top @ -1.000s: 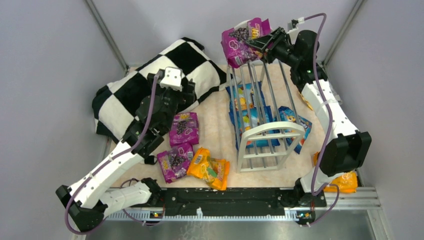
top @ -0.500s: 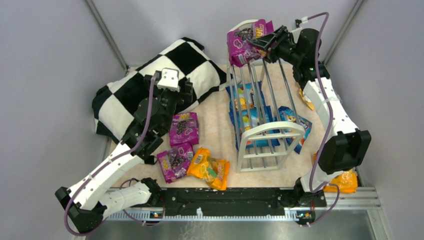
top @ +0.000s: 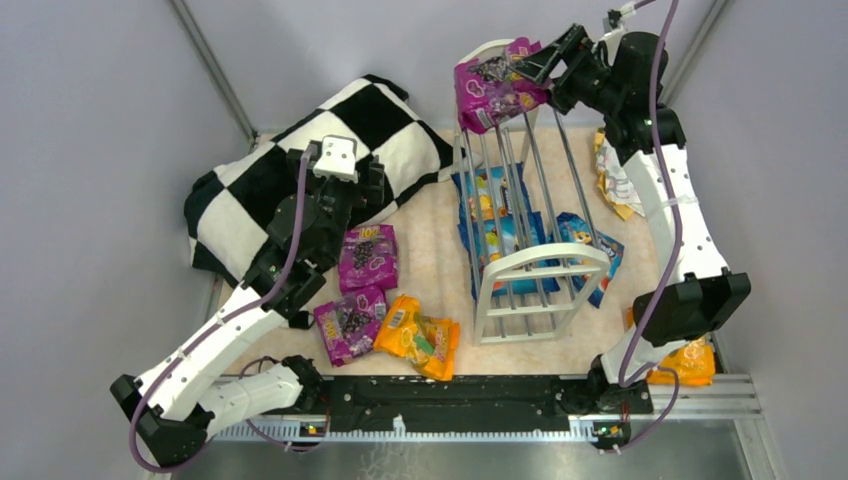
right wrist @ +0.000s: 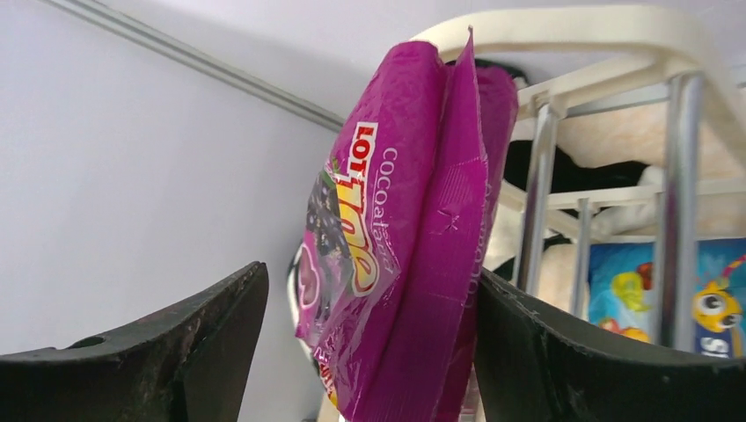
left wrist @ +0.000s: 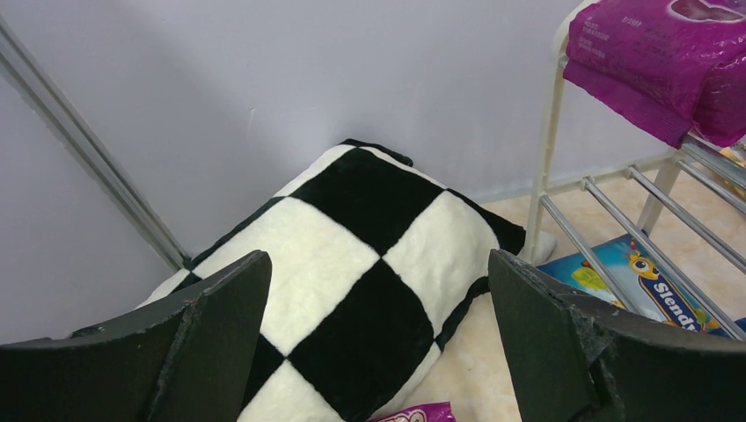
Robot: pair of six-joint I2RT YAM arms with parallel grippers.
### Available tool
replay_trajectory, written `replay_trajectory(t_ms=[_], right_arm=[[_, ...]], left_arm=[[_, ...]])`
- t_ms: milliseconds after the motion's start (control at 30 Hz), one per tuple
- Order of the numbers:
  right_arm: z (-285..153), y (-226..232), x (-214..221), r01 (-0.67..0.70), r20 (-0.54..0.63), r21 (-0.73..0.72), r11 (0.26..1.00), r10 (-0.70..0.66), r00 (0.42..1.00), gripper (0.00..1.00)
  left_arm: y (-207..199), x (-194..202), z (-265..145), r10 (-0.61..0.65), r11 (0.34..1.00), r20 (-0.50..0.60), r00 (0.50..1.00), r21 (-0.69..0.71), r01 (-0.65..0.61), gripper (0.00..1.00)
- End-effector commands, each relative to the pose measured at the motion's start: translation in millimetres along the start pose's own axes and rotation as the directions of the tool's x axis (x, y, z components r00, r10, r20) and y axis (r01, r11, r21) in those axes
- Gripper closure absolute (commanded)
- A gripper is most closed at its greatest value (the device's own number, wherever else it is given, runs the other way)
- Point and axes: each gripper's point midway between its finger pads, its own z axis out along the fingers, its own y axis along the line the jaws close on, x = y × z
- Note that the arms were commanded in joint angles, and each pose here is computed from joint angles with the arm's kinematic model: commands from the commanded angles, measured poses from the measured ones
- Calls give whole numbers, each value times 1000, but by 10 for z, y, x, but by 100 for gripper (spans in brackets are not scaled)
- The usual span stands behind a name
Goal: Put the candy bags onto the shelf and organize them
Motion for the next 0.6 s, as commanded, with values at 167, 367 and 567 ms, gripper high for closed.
replay_trajectory(t_ms=[167, 367, 567], right_arm=[[-183, -194, -230, 128, 59, 98, 987, -134, 989, 41], [-298, -369, -300, 113, 74, 114, 987, -122, 990, 56], [-326, -606, -305, 83, 32, 35, 996, -84, 996, 70]], left_arm=[[22, -72, 18, -31, 1000, 29, 999, -4, 31, 1], [9, -45, 34, -26, 1000, 22, 999, -3, 26, 1], [-2, -18, 58, -25, 1000, 12, 1000, 0, 25, 1]])
